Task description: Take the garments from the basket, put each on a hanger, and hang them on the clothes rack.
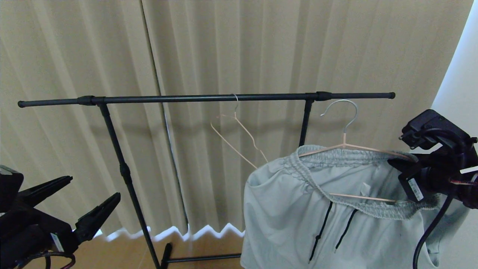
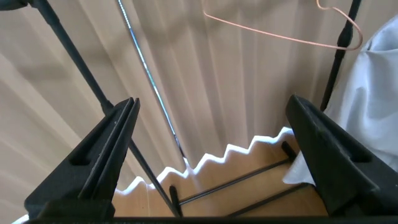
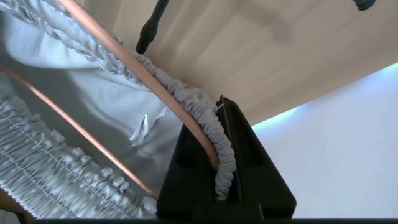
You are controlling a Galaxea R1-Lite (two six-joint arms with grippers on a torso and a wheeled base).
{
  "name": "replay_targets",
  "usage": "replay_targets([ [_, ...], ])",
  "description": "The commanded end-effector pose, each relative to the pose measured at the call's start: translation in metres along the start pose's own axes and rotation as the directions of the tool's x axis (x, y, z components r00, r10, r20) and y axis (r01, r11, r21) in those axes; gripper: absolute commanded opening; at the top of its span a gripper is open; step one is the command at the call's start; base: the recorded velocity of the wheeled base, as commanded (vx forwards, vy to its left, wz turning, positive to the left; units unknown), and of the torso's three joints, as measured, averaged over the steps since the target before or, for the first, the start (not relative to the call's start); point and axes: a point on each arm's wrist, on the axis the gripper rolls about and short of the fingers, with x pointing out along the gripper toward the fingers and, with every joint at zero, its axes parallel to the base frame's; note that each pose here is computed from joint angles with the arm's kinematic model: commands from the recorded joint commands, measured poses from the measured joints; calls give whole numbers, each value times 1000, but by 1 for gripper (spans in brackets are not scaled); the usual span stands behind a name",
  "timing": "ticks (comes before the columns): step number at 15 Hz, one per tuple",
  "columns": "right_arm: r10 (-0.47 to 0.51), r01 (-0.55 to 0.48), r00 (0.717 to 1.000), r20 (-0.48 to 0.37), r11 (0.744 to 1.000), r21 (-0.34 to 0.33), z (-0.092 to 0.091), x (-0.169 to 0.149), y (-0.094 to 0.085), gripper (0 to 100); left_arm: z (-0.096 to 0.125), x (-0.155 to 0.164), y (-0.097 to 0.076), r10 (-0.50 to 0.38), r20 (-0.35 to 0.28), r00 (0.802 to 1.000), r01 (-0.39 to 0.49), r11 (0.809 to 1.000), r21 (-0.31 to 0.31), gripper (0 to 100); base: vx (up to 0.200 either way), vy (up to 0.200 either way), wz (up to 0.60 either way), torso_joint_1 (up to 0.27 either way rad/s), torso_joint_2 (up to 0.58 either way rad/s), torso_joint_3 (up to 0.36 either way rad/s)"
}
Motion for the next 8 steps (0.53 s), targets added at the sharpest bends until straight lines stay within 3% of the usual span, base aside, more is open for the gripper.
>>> replay_targets([
  [1, 3, -3, 1000, 1, 1000, 3, 0, 0, 1, 0, 0, 1, 0, 0, -3, 1000, 0, 1000, 0, 100, 0, 0, 0, 0, 0, 0],
  [8, 13, -13, 1000, -5, 1000, 6, 0, 2, 3, 0, 1, 0, 0, 1, 4, 1000, -1, 1000, 0, 100, 0, 200, 0, 2, 3, 3],
])
